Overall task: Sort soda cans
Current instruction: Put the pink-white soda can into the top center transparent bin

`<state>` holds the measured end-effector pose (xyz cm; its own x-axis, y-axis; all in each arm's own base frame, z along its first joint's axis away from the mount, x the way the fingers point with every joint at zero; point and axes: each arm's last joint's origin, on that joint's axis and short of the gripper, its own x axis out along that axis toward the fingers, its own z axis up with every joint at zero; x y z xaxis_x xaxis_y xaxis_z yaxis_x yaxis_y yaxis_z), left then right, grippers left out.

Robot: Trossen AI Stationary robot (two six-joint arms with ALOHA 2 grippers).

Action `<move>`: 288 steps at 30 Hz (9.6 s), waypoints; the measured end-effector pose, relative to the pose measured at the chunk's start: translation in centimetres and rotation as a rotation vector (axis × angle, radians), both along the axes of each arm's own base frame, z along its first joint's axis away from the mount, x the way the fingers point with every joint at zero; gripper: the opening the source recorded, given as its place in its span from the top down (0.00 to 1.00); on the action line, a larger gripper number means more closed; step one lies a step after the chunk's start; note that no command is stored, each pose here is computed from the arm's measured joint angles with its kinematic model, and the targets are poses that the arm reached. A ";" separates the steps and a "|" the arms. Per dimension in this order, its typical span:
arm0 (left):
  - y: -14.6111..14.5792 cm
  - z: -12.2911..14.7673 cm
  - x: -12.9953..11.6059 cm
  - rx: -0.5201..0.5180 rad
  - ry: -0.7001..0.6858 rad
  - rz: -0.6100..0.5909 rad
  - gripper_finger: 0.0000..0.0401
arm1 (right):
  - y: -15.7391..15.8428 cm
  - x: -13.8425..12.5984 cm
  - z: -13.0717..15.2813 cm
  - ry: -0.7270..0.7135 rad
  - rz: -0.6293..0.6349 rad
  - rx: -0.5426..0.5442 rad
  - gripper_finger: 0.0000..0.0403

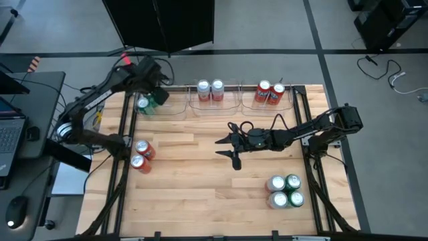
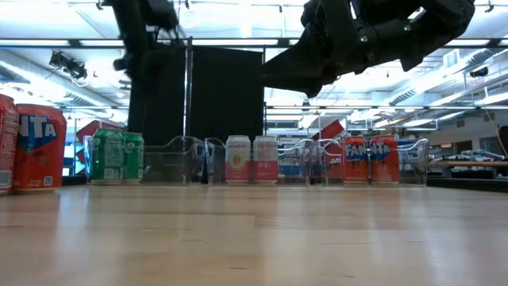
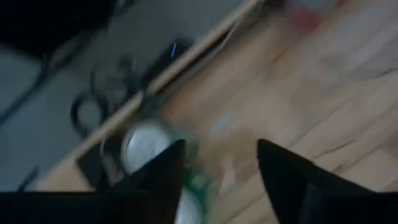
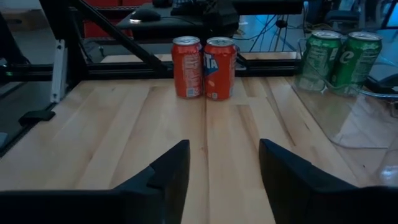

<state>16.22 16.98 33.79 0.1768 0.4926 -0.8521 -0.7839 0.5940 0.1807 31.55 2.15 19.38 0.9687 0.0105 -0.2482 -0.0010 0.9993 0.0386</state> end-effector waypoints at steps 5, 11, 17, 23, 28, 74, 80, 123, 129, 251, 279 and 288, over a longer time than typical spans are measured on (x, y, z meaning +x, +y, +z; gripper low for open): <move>-3.1 1.4 1.2 0.165 -0.197 -0.151 0.75 | 0.7 -0.1 0.0 0.000 -0.057 -0.057 0.72; -4.7 -1.2 1.3 0.225 -0.302 -0.204 0.97 | 1.2 -0.1 0.0 -0.002 -0.057 -0.061 0.96; -3.0 -5.7 1.4 0.111 -0.192 -0.108 0.99 | 1.2 -0.1 0.2 -0.018 -0.065 -0.035 0.96; -0.4 -9.1 2.5 0.023 -0.042 -0.089 1.00 | 1.2 -0.1 0.3 -0.037 -0.069 -0.031 0.99; 1.0 -12.2 3.4 -0.037 0.097 -0.110 1.00 | 0.8 0.0 0.4 -0.038 -0.081 -0.031 0.99; -1.7 -9.4 4.5 0.192 0.026 -0.040 1.00 | 1.0 -0.1 0.2 -0.025 -0.067 -0.056 0.96; -5.9 -9.0 6.2 0.267 -0.228 -0.200 1.00 | 2.1 -0.3 0.2 -0.003 -0.034 -0.057 0.93; -18.0 -8.9 7.8 0.222 -0.903 -1.023 1.00 | 13.2 -11.1 10.4 1.031 -0.465 0.373 0.29; -18.0 -8.8 7.8 0.241 -0.893 -1.038 1.00 | 13.2 -11.5 9.0 1.108 -0.497 0.405 0.22; -16.2 -12.2 3.5 0.323 -0.815 -0.838 1.00 | -22.3 12.2 4.5 1.069 -0.580 0.167 0.20; -16.2 -12.2 3.5 0.317 -0.815 -0.836 1.00 | -23.1 9.0 6.6 1.168 -0.769 0.385 0.06; -16.2 -12.2 3.5 0.319 -0.818 -0.836 1.00 | -17.4 7.7 12.9 1.125 -0.484 0.312 0.06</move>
<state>19.71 0.82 21.58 0.9699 0.1368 -0.2013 -0.1310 0.9905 0.0419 39.24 -15.26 32.23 0.1454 -0.0787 -0.9862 0.5476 0.8366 0.0140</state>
